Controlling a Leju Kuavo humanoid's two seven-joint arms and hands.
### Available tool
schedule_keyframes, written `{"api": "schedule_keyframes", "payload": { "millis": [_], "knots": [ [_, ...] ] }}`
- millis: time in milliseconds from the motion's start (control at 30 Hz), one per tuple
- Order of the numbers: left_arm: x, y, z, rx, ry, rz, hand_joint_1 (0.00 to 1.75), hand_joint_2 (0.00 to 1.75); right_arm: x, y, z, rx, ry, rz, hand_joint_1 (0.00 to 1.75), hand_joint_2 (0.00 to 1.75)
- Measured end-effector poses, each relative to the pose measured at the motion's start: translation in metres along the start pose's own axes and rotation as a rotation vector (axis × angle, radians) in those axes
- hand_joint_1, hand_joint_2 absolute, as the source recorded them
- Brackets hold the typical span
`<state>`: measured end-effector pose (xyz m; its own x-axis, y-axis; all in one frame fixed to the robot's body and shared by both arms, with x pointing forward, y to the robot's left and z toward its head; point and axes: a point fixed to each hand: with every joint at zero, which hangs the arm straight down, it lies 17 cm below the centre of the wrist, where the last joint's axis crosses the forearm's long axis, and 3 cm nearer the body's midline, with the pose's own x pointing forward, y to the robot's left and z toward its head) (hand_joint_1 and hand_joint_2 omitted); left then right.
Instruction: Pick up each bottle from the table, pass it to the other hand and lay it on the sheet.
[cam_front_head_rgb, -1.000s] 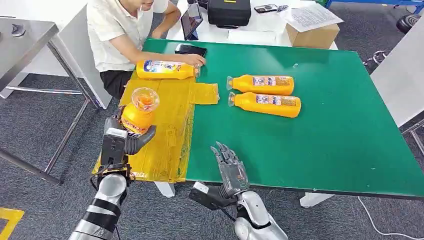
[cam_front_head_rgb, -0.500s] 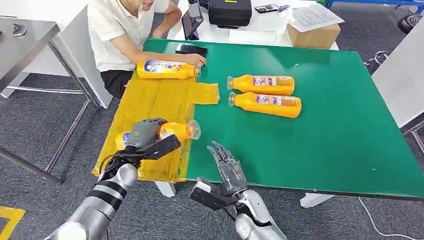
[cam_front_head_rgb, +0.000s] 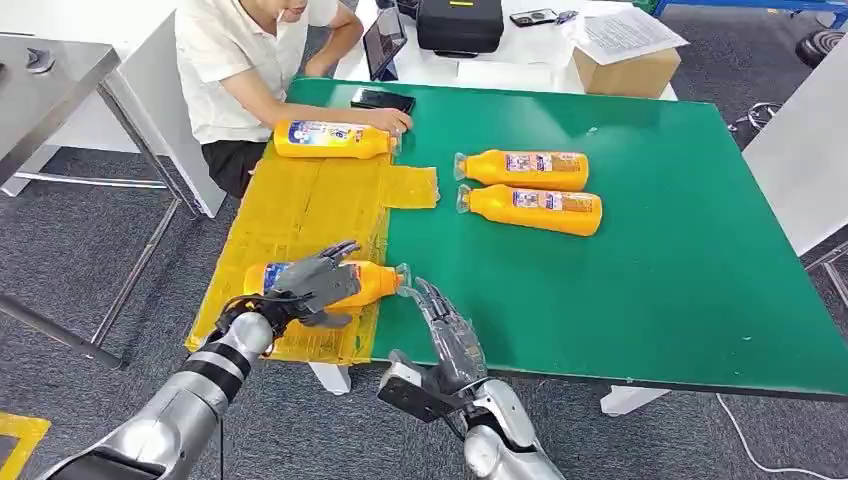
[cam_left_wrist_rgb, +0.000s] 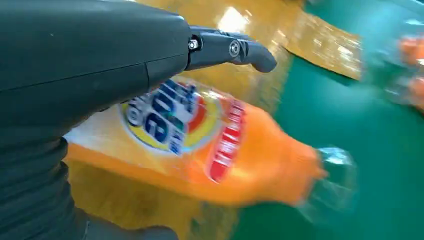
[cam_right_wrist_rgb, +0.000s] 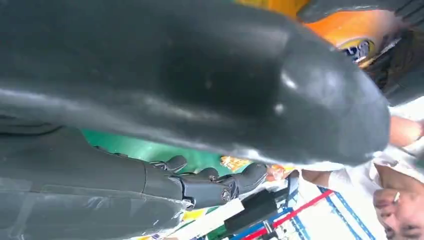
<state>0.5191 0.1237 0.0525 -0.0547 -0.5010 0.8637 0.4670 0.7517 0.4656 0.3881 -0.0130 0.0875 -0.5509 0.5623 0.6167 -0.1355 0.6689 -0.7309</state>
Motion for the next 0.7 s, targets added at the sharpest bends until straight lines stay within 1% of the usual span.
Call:
{"api": "schedule_keyframes", "payload": {
  "millis": [133,233,267,333,367,400,433,467,500,533,567,633,700],
  "knots": [
    [0.003,-0.002,0.001,-0.022,-0.010,0.039,0.00,1.75,0.000,0.002,0.001,-0.001,0.001,-0.007,0.00,0.00],
    [0.012,-0.008,0.004,-0.065,-0.056,0.132,0.00,1.75,-0.002,0.003,0.002,-0.004,0.005,-0.014,0.00,0.00],
    [0.015,-0.009,0.005,-0.066,-0.069,0.150,0.00,1.75,-0.003,0.003,0.002,-0.005,0.007,-0.014,0.00,0.00],
    [0.027,-0.010,0.009,-0.043,-0.126,0.182,0.00,1.75,-0.004,0.003,0.003,-0.011,0.013,-0.012,0.00,0.00],
    [0.034,-0.006,0.012,0.002,-0.167,0.190,0.00,1.75,-0.005,0.002,0.004,-0.019,0.015,-0.007,0.00,1.75],
    [0.039,-0.007,0.018,0.048,-0.205,0.196,0.00,1.75,-0.006,0.001,0.006,-0.026,0.016,-0.001,0.00,1.75],
    [0.058,0.003,0.026,0.149,-0.286,0.199,0.00,1.75,-0.006,0.000,0.009,-0.040,0.016,0.007,0.00,1.75],
    [0.083,0.020,0.040,0.287,-0.388,0.207,0.00,1.75,-0.005,-0.005,0.012,-0.065,0.015,0.014,0.00,1.75],
    [0.106,0.029,0.055,0.392,-0.464,0.233,0.00,1.75,-0.005,-0.008,0.015,-0.085,0.016,0.020,0.00,1.75],
    [0.125,0.041,0.074,0.515,-0.530,0.248,0.00,1.75,-0.005,-0.016,0.017,-0.120,0.014,0.027,0.00,1.75],
    [0.142,0.049,0.092,0.606,-0.585,0.252,0.00,1.75,-0.003,-0.023,0.019,-0.146,0.008,0.034,0.00,1.75],
    [0.163,0.058,0.126,0.743,-0.666,0.269,0.00,1.75,-0.003,-0.037,0.024,-0.192,-0.011,0.071,0.00,1.75],
    [0.174,0.060,0.146,0.799,-0.705,0.298,0.00,1.75,-0.011,-0.052,0.026,-0.228,0.004,0.088,0.00,1.75]
  ]
}}
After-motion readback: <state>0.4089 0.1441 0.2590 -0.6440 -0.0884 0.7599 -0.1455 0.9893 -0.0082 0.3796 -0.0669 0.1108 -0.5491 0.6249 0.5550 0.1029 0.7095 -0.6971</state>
